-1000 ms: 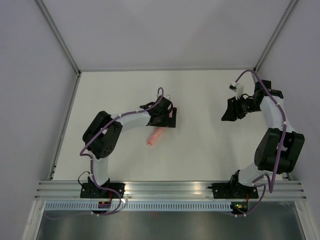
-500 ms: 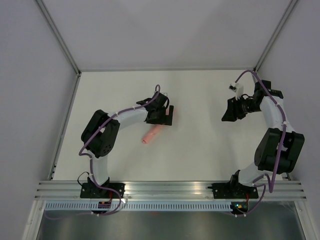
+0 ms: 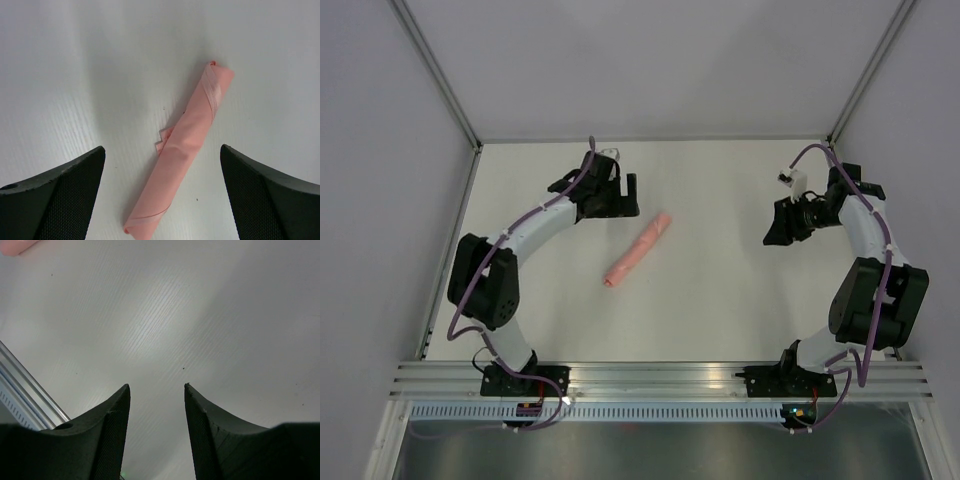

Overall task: Fold the napkin, place the utensils inside, and roll it up
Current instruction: Reset both arms

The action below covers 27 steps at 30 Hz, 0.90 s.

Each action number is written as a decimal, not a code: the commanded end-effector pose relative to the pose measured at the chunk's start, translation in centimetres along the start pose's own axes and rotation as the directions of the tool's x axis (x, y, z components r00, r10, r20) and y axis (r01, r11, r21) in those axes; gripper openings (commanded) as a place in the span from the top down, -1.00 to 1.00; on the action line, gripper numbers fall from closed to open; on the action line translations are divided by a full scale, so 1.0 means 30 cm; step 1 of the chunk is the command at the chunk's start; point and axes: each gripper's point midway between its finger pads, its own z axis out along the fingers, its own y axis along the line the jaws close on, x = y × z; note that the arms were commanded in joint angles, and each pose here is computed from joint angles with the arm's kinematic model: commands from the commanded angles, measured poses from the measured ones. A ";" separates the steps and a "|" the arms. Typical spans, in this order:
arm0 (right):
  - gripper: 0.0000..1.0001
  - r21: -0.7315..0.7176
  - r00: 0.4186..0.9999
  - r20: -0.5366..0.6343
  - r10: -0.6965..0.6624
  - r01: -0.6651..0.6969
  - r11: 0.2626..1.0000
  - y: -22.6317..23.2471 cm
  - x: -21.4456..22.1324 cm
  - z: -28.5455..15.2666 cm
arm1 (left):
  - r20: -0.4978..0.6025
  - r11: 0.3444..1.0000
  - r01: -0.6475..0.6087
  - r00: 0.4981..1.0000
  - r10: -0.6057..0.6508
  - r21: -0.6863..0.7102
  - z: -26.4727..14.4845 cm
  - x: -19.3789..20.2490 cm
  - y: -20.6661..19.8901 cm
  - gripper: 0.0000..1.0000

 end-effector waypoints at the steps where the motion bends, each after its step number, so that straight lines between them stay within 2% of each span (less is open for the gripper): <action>1: -0.08 0.053 0.998 0.060 -0.015 0.012 0.999 0.002 -0.048 -0.035 | 0.073 0.997 -0.051 0.996 0.046 0.061 -0.139 -0.065 -0.005 -0.99; 2: -0.08 0.059 0.997 0.071 0.002 -0.006 0.998 0.004 -0.057 -0.039 | 0.116 0.997 -0.044 0.993 0.036 0.070 -0.186 -0.092 -0.003 -0.99; 5: -0.10 0.069 0.995 0.101 -0.002 -0.005 0.998 0.013 -0.084 -0.055 | 0.124 0.997 -0.007 0.992 -0.002 0.072 -0.222 -0.060 0.042 -0.99; 6: -0.11 0.075 0.994 0.109 0.000 -0.009 0.997 0.014 -0.090 -0.060 | 0.169 0.996 0.010 0.985 -0.025 0.089 -0.274 -0.082 0.041 -0.99; 11: -0.15 0.104 0.990 0.139 0.008 -0.022 0.994 0.023 -0.108 -0.082 | 0.217 0.990 0.105 0.968 -0.122 0.092 -0.358 -0.013 0.124 -0.99; 15: -0.16 0.110 0.985 0.168 0.023 -0.042 0.993 0.037 -0.124 -0.094 | 0.267 0.992 0.111 0.956 -0.123 0.063 -0.408 0.060 0.173 -0.99; 22: -0.22 0.152 0.974 0.225 0.029 -0.065 0.986 0.048 -0.157 -0.127 | 0.377 0.993 0.115 0.919 -0.118 0.030 -0.519 0.084 0.220 -0.99; 27: -0.25 0.179 0.967 0.252 0.018 -0.065 0.982 0.040 -0.182 -0.145 | 0.370 0.992 0.113 0.921 -0.125 0.055 -0.507 0.097 0.210 -0.99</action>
